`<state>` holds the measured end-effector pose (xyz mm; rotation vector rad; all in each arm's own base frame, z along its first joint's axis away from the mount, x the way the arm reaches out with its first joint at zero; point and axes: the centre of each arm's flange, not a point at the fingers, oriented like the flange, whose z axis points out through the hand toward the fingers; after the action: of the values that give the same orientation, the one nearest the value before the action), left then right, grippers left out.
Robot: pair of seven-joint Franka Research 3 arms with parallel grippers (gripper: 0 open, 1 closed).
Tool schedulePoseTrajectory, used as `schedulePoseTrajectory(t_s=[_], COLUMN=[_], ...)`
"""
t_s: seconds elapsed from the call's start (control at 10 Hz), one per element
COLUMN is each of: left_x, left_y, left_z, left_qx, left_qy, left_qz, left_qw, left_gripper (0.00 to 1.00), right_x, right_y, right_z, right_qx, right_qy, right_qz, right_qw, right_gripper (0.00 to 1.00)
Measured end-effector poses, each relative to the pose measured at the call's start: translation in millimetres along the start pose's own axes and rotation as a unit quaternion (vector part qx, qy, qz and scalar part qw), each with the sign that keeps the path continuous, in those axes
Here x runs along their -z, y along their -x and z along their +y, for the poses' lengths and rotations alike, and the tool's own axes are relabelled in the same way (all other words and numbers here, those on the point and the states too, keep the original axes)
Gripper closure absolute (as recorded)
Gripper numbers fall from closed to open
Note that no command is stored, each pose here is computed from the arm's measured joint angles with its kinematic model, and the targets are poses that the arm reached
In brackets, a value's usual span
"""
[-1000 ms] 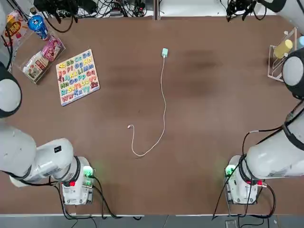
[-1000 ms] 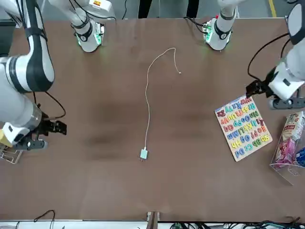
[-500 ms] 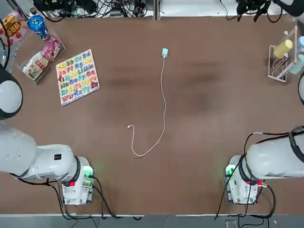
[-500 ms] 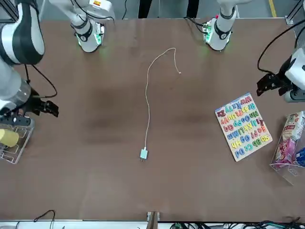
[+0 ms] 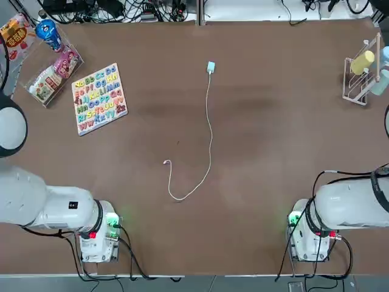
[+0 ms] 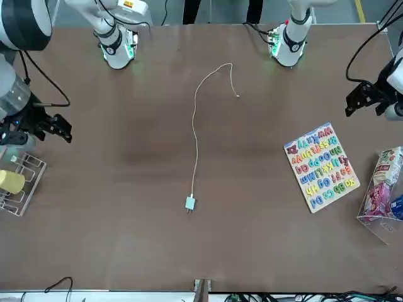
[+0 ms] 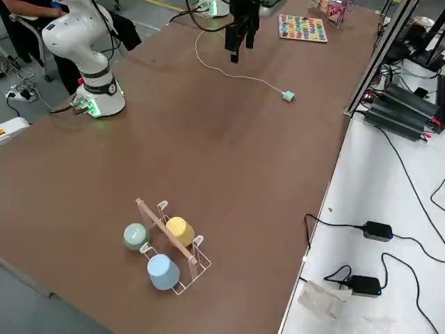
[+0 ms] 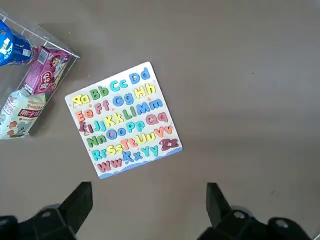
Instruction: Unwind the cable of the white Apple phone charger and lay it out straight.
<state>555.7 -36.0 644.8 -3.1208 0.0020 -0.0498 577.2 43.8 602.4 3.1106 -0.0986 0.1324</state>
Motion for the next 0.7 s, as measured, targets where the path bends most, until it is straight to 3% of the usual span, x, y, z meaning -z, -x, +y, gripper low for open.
schedulePoseTrajectory(t_s=[0.7], left_x=[6], left_y=[1], left_z=[29], left_qx=[0.038], left_qy=[0.014], left_qz=[0.005], left_qw=[0.999], left_gripper=[0.0], right_x=[20], right_y=[4], right_z=[-4], right_qx=[0.003], right_qy=[0.001], right_qz=[-0.006], right_qw=[1.0], right_gripper=[0.0])
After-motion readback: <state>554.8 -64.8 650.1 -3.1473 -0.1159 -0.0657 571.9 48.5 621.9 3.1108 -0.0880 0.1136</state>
